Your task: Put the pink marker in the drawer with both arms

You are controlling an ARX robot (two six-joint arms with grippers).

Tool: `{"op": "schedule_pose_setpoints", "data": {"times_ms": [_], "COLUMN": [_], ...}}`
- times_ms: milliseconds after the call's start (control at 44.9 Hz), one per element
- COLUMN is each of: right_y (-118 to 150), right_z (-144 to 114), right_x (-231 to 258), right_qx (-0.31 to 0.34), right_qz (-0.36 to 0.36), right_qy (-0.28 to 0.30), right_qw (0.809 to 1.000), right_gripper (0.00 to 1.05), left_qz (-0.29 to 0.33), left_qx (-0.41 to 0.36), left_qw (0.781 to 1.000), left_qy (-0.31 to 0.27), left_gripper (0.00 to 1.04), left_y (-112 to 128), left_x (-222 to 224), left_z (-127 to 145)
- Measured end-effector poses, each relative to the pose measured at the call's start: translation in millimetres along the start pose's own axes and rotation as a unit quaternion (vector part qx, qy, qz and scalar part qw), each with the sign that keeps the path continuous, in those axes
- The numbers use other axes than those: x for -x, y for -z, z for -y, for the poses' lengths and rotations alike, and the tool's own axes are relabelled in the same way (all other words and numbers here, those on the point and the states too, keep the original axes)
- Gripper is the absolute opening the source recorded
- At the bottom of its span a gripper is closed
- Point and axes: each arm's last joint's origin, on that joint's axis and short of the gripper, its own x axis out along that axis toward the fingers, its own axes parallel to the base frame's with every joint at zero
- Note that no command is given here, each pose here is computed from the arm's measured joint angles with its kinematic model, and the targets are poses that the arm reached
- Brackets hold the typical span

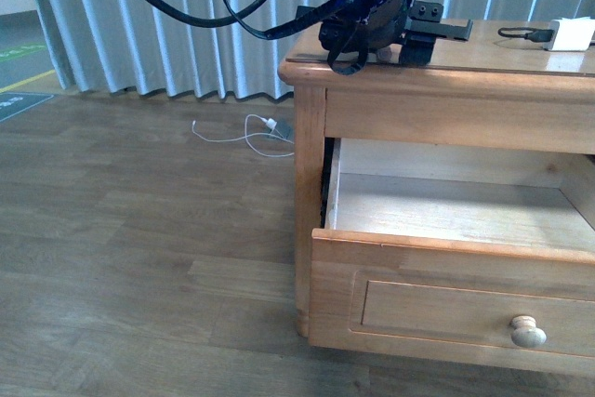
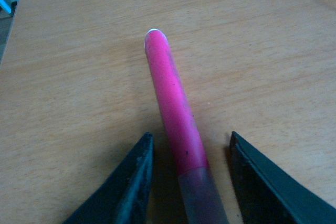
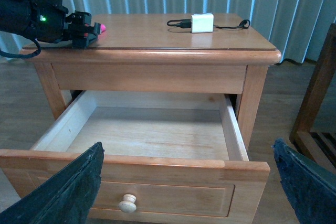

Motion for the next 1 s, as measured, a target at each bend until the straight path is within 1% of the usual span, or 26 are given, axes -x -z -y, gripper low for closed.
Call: {"op": "schedule_pose_setpoints", "data": {"times_ms": [45, 134, 200, 356, 601, 691, 780, 891, 1002], "right_y": [0.0, 0.0, 0.0, 0.0, 0.0, 0.0, 0.0, 0.0, 0.0], "right_z": [0.0, 0.0, 0.0, 0.0, 0.0, 0.0, 0.0, 0.0, 0.0], "right_x": [0.0, 0.0, 0.0, 0.0, 0.0, 0.0, 0.0, 0.0, 0.0], "right_qx": [0.000, 0.000, 0.000, 0.000, 0.000, 0.000, 0.000, 0.000, 0.000], "right_qz": [0.000, 0.000, 0.000, 0.000, 0.000, 0.000, 0.000, 0.000, 0.000], "right_qy": [0.000, 0.000, 0.000, 0.000, 0.000, 0.000, 0.000, 0.000, 0.000], "right_qw": [1.000, 1.000, 1.000, 1.000, 1.000, 1.000, 1.000, 1.000, 1.000], "right_gripper": [0.96, 0.96, 0.96, 0.96, 0.96, 0.96, 0.96, 0.96, 0.96], "left_qz": [-0.001, 0.000, 0.002, 0.006, 0.027, 0.045, 0.067, 0.079, 0.079], "left_qx": [-0.001, 0.000, 0.001, 0.005, 0.020, 0.026, 0.026, 0.020, 0.002], "left_qw": [1.000, 1.000, 1.000, 1.000, 0.999, 0.999, 0.997, 0.994, 0.990], "left_qy": [-0.001, -0.005, -0.004, -0.008, -0.006, 0.009, 0.037, 0.071, 0.114], "left_gripper": [0.36, 0.22, 0.16, 0.15, 0.15, 0.15, 0.15, 0.15, 0.15], "left_y": [0.8, 2.1, 2.5, 5.5, 13.6, 12.8, 7.8, 6.8, 12.6], "left_x": [1.4, 3.6, 5.1, 10.1, 32.6, 54.3, 85.0, 108.9, 126.8], "left_z": [-1.7, -7.0, -10.3, -18.4, -40.5, -50.6, -57.5, -58.1, -53.2]}}
